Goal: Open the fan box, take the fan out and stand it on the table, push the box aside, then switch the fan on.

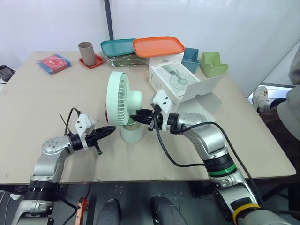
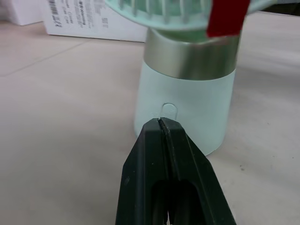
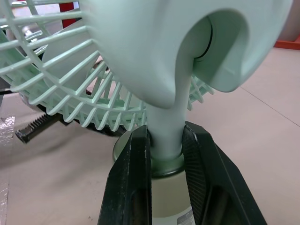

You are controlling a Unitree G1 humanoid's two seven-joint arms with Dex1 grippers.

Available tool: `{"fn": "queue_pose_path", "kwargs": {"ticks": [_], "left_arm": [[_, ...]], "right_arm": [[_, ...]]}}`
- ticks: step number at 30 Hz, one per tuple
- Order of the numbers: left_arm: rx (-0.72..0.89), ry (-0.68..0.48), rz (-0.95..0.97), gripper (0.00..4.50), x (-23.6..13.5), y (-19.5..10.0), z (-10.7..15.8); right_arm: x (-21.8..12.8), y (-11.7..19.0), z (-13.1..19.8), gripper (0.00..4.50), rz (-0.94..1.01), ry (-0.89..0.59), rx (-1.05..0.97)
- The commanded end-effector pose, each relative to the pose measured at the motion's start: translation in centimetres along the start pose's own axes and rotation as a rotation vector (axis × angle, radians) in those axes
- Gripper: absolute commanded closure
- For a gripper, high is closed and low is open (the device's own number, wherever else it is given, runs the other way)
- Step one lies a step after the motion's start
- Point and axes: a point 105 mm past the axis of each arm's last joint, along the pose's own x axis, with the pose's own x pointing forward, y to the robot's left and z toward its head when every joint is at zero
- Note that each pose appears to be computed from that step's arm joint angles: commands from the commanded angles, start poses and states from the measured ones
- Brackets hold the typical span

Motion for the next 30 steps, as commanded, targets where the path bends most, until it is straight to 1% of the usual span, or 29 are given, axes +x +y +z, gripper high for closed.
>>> {"fn": "queue_pose_path", "kwargs": {"ticks": [1,5,8,14,21,28,30], "left_arm": [[0.048,-0.042,0.031,4.43,-1.0,0.1,1.9],[0.069,-0.068,0.063,4.43,-2.7,-0.2,3.8],[0.071,-0.080,0.075,4.43,-3.3,-0.6,4.6],[0.041,-0.064,0.096,4.43,-4.7,-1.8,4.9],[-0.002,-0.066,0.109,4.43,-5.6,-2.5,5.5],[-0.008,-0.063,0.105,4.43,-5.3,-2.8,5.7],[-0.006,-0.062,0.099,4.43,-5.2,-2.8,5.7]], "right_arm": [[-1.0,-1.2,1.0,4.11,-0.026,-0.029,-0.012],[-1.6,-1.5,1.9,4.11,-0.006,-0.073,0.011],[-2.1,-1.1,2.8,4.11,0.039,-0.133,0.044],[-3.2,0.0,4.1,4.11,0.130,-0.190,0.043],[-4.5,1.8,6.0,4.11,0.248,-0.293,0.052],[-4.2,1.8,5.4,4.11,0.233,-0.268,0.044],[-3.8,1.7,4.7,4.11,0.215,-0.231,0.029]]}}
